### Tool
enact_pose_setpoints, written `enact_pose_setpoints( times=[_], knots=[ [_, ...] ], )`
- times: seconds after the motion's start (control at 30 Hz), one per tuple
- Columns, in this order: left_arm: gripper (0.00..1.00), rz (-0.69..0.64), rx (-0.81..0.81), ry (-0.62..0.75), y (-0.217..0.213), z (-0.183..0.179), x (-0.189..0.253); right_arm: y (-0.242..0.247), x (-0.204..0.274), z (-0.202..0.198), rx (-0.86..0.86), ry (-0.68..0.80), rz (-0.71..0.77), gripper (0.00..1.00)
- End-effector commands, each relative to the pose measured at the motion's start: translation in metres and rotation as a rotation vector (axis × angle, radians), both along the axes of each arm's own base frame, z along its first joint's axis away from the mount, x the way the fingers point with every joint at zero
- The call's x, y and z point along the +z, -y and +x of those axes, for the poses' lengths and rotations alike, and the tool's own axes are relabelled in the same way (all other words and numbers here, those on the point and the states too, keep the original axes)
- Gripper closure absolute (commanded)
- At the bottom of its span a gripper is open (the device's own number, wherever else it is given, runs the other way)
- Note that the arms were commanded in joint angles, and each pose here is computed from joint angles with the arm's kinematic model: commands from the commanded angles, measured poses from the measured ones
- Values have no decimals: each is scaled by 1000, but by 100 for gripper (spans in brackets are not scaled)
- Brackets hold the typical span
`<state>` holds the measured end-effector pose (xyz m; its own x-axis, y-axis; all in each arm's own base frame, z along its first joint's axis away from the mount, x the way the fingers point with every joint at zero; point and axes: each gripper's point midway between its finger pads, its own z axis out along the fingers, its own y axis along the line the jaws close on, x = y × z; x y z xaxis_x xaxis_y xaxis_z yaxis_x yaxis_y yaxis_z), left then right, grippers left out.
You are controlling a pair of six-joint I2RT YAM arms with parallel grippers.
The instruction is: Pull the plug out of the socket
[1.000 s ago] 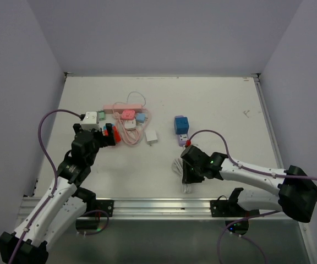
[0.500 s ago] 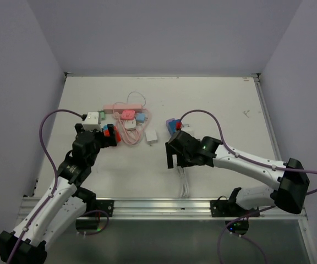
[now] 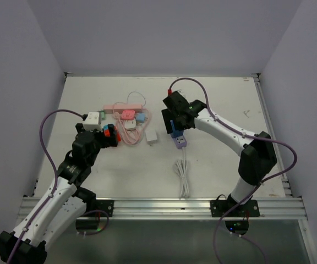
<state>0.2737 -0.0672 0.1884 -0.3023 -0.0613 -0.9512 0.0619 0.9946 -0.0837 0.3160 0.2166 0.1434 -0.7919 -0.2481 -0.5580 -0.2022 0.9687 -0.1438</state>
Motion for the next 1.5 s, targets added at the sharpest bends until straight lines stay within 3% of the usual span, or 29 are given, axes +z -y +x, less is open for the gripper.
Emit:
enact_pose_setpoints(
  times=[0.0,0.37,0.5,0.7,0.73,0.83,1.03,1.33,1.47],
  knots=[
    [0,-34,-15,49,6,4,14,-15,2,31,88,5,6,1],
    [0,-18,-18,36,6,5,10,-11,-44,63,83,-105,9,4],
    [0,-17,-37,32,10,5,9,-17,-59,58,108,-150,27,11],
    [1,-7,-63,6,14,7,2,-27,-67,50,122,-184,100,37],
    [0,-9,-67,5,15,7,2,-26,-70,46,121,-197,104,48],
    [0,-15,-91,-4,20,6,0,-29,-65,39,112,-199,147,72],
    [1,-92,-200,-55,44,-1,-2,-32,-35,26,85,-162,248,96],
    [0,-419,-288,-151,96,-7,10,-53,29,8,-5,-40,602,100],
    [0,-481,-368,-165,134,-12,18,-52,53,0,-54,20,727,100]
  ],
)
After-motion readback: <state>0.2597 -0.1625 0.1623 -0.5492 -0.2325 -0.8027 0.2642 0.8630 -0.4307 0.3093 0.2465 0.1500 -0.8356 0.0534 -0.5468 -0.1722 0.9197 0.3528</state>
